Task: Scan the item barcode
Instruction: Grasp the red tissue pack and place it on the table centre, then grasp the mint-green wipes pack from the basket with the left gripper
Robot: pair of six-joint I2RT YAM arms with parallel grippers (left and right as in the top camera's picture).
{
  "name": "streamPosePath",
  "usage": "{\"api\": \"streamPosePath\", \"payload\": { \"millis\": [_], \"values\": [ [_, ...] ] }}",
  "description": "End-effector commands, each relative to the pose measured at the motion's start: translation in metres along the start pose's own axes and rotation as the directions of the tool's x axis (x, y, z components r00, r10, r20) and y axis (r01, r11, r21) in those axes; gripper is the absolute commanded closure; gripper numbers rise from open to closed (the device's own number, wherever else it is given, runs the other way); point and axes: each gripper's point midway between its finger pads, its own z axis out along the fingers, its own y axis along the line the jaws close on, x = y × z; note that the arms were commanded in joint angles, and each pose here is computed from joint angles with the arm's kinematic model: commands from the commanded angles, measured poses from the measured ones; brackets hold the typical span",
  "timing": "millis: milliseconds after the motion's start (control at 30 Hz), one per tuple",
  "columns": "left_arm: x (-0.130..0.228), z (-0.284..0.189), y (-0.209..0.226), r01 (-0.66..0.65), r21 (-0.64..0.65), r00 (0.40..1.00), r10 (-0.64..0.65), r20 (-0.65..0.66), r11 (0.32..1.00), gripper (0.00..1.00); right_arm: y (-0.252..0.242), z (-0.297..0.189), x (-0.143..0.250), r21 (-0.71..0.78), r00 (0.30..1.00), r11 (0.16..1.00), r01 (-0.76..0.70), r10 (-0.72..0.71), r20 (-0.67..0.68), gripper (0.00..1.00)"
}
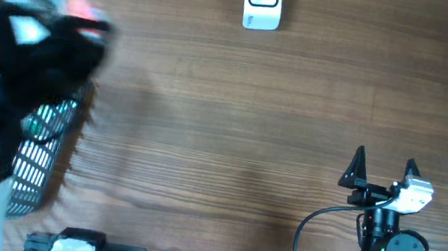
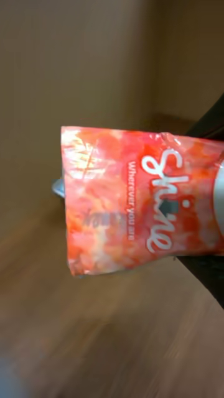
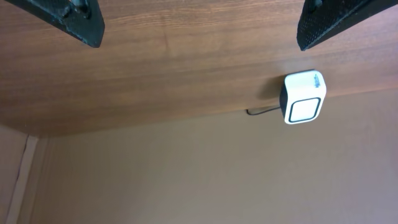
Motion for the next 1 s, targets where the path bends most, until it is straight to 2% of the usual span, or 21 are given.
{"api": "streamPosePath", "payload": {
  "millis": [0, 100, 200, 267, 300, 400, 433, 467, 500, 533, 600, 633, 667, 733, 800, 867, 967],
  "values": [
    [0.078, 0.082, 0.007, -0.204, -0.193, 0.974, 0.180, -0.136, 0.960, 0.63, 0.002, 0.000, -0.001, -0.013, 1.000, 1.000, 0.019, -0.019, 0.007, 0.00],
    [0.154, 0.159, 0.024, -0.336, -0.295, 0.928, 0.260, -0.268, 0.895, 0.60, 0.002, 0.000, -0.001, -0.013, 1.000, 1.000, 0.019, -0.019, 0.007, 0.00],
    [0.227, 0.246, 0.067, -0.460, -0.394, 0.861, 0.292, -0.416, 0.796, 0.60, 0.002, 0.000, -0.002, -0.013, 1.000, 1.000, 0.020, -0.020, 0.007, 0.00],
    [0.253, 0.269, 0.095, -0.499, -0.437, 0.833, 0.276, -0.479, 0.748, 0.66, 0.002, 0.000, -0.001, -0.013, 1.000, 1.000, 0.020, -0.020, 0.007, 0.00],
    [0.269, 0.276, 0.108, -0.512, -0.446, 0.812, 0.244, -0.530, 0.734, 0.66, 0.002, 0.000, -0.002, -0.013, 1.000, 1.000, 0.020, -0.020, 0.007, 0.00],
    [0.288, 0.278, 0.116, -0.512, -0.434, 0.783, 0.195, -0.591, 0.741, 0.53, 0.002, 0.000, -0.002, -0.013, 1.000, 1.000, 0.020, -0.020, 0.007, 0.00],
    [0.286, 0.278, 0.111, -0.513, -0.422, 0.782, 0.205, -0.588, 0.748, 0.46, 0.002, 0.000, -0.002, -0.013, 1.000, 1.000, 0.019, -0.019, 0.007, 0.00],
    [0.282, 0.276, 0.100, -0.525, -0.390, 0.774, 0.233, -0.590, 0.757, 0.34, 0.002, 0.000, -0.001, -0.013, 1.000, 1.000, 0.020, -0.020, 0.007, 0.00],
    [0.275, 0.270, 0.082, -0.544, -0.337, 0.757, 0.277, -0.592, 0.768, 0.07, 0.002, 0.000, -0.002, -0.013, 1.000, 1.000, 0.020, -0.020, 0.007, 0.00],
    [0.266, 0.261, 0.064, -0.553, -0.298, 0.751, 0.309, -0.584, 0.778, 0.00, 0.002, 0.000, -0.001, -0.013, 1.000, 1.000, 0.020, -0.020, 0.007, 0.00],
    [0.231, 0.225, 0.011, -0.546, -0.220, 0.759, 0.367, -0.537, 0.808, 0.00, 0.002, 0.000, -0.002, -0.013, 1.000, 1.000, 0.020, -0.020, 0.007, 0.00],
    [0.202, 0.200, -0.021, -0.534, -0.175, 0.779, 0.401, -0.483, 0.827, 0.00, 0.002, 0.000, -0.002, -0.013, 1.000, 1.000, 0.020, -0.020, 0.007, 0.00],
    [0.160, 0.170, -0.045, -0.499, -0.174, 0.827, 0.406, -0.388, 0.849, 0.00, 0.002, 0.000, -0.002, -0.013, 1.000, 1.000, 0.020, -0.020, 0.007, 0.00],
    [0.072, 0.108, -0.059, -0.410, -0.231, 0.910, 0.380, -0.162, 0.882, 0.00, 0.002, 0.000, -0.002, -0.013, 1.000, 1.000, 0.020, -0.020, 0.007, 0.00],
    [-0.013, 0.040, -0.031, -0.262, -0.350, 0.947, 0.309, 0.086, 0.900, 0.00, 0.002, 0.000, -0.002, -0.013, 1.000, 1.000, 0.020, -0.020, 0.007, 0.00],
    [-0.071, -0.022, 0.021, -0.064, -0.452, 0.941, 0.205, 0.270, 0.890, 0.00, 0.002, 0.000, -0.001, -0.013, 1.000, 1.000, 0.020, -0.020, 0.007, 0.01],
    [-0.110, -0.078, 0.099, 0.230, -0.543, 0.907, 0.025, 0.420, 0.808, 0.00, 0.002, 0.000, -0.002, -0.013, 1.000, 1.000, 0.020, -0.020, 0.007, 0.00]
  ]
}}
